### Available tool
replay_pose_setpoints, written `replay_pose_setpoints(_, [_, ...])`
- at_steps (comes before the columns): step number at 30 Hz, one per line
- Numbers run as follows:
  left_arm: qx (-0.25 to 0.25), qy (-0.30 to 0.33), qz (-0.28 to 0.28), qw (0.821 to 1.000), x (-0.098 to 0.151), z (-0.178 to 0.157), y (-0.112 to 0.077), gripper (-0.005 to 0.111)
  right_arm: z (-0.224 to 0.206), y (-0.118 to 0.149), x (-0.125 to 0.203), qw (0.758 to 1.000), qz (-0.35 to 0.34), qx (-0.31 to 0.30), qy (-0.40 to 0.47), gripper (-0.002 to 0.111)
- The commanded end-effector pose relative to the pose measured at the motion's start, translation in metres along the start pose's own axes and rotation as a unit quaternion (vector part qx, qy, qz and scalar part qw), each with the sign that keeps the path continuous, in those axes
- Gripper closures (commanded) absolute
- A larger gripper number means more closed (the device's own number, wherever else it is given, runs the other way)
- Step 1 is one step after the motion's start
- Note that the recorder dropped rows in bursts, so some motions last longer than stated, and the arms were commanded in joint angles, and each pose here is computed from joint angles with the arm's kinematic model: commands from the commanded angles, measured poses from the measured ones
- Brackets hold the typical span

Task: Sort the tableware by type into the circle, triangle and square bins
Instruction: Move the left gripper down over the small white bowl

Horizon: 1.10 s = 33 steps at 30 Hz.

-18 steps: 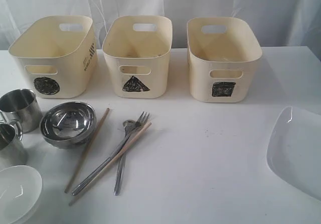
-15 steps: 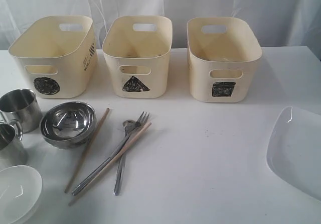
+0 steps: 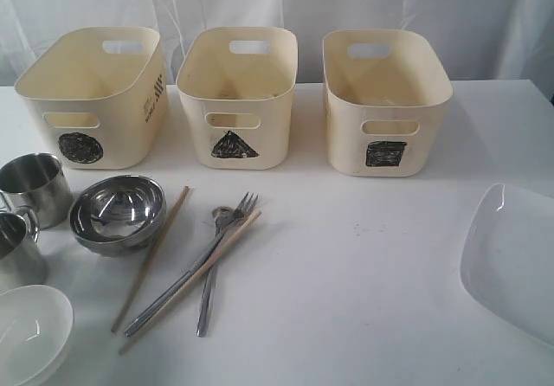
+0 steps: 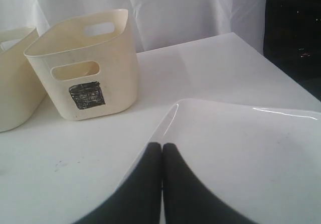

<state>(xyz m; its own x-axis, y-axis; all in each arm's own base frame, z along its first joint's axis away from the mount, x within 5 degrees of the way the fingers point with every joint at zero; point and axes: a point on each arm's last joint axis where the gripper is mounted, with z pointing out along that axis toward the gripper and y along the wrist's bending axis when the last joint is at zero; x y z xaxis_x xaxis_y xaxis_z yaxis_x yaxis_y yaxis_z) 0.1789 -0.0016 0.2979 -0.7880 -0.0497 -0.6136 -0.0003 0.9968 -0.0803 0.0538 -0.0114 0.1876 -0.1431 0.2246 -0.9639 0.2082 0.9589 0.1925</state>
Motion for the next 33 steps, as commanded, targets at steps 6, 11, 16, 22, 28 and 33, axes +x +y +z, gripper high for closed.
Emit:
replay_pose_setpoints(6, [0.006, 0.059, 0.002, 0.998, 0.011, -0.002, -0.002, 0.107, 0.0, 0.001, -0.002, 1.0, -0.003, -0.004, -0.004, 0.108])
replay_pose_setpoints(11, [0.006, 0.059, 0.002, 0.998, 0.011, -0.002, -0.002, 0.107, 0.0, 0.001, -0.002, 1.0, -0.003, -0.004, -0.004, 0.108])
replay_pose_setpoints(16, [0.016, 0.065, 0.003, 0.998, 0.013, -0.001, -0.003, 0.107, 0.0, 0.001, -0.002, 1.0, -0.003, -0.004, -0.004, 0.108])
replay_pose_setpoints(22, [0.07, 0.035, -0.028, 0.997, 0.04, -0.001, -0.013, 0.107, 0.0, 0.001, -0.002, 1.0, -0.003, -0.004, -0.004, 0.108])
replay_pose_setpoints(28, [0.058, 0.021, 0.004, 0.998, 0.065, -0.003, -0.01, 0.107, 0.0, 0.001, -0.002, 1.0, -0.003, -0.004, -0.004, 0.108])
replay_pose_setpoints(33, [0.055, 0.02, 0.003, 0.998, 0.068, 0.002, -0.009, 0.107, 0.0, 0.001, -0.002, 1.0, -0.003, -0.004, -0.004, 0.108])
